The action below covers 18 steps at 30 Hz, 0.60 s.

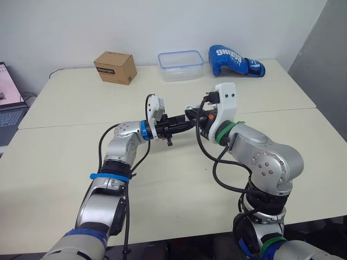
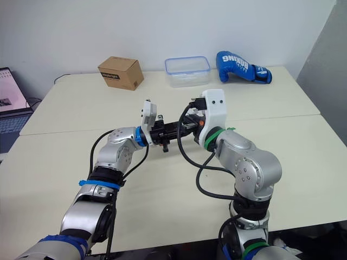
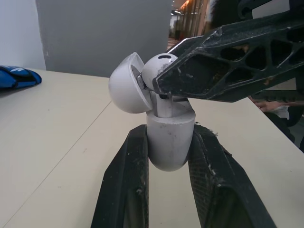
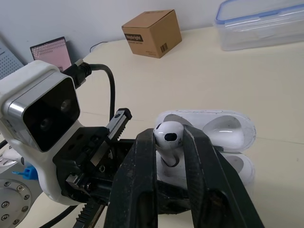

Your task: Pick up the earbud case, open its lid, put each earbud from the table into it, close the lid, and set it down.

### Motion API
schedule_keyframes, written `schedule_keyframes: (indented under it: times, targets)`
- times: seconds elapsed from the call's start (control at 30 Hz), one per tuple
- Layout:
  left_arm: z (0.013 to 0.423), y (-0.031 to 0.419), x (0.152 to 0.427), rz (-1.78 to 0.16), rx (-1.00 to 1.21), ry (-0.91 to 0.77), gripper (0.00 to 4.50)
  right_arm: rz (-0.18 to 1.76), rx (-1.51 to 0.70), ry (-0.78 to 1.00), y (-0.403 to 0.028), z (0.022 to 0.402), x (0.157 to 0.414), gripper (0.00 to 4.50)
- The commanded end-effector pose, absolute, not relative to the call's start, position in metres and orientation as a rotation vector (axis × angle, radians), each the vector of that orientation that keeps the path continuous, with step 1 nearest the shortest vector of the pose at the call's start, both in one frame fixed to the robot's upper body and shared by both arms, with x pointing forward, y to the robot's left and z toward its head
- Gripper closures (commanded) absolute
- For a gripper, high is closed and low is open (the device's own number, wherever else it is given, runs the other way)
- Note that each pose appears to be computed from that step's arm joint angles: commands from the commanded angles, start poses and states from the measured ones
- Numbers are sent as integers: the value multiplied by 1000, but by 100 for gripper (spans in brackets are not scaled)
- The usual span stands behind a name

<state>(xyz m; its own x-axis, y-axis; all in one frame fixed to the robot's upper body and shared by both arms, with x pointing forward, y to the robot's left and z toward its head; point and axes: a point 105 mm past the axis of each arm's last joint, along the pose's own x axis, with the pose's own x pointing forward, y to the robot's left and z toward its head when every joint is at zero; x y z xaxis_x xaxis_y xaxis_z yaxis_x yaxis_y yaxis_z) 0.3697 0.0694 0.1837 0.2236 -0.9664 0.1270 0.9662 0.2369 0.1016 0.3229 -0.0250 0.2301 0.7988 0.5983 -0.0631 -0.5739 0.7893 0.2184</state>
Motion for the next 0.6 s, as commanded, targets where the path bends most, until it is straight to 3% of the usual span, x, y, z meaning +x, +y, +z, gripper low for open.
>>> schedule_keyframes:
  times: [0.03, 0.1, 0.13, 0.33, 0.6]
  targets:
    - [207, 70, 369, -1328, 11, -262, 373, 699, 257, 114, -6, 235, 312, 410]
    - [208, 69, 369, -1328, 12, -266, 373, 709, 250, 115, -6, 234, 310, 410]
    - [208, 69, 369, -1328, 11, -268, 373, 710, 244, 112, -6, 235, 310, 337]
    - [209, 69, 370, -1327, 10, -272, 373, 691, 192, 70, -11, 239, 311, 126]
    - [208, 71, 368, -1326, 11, -277, 373, 671, 61, -20, -27, 248, 315, 126]
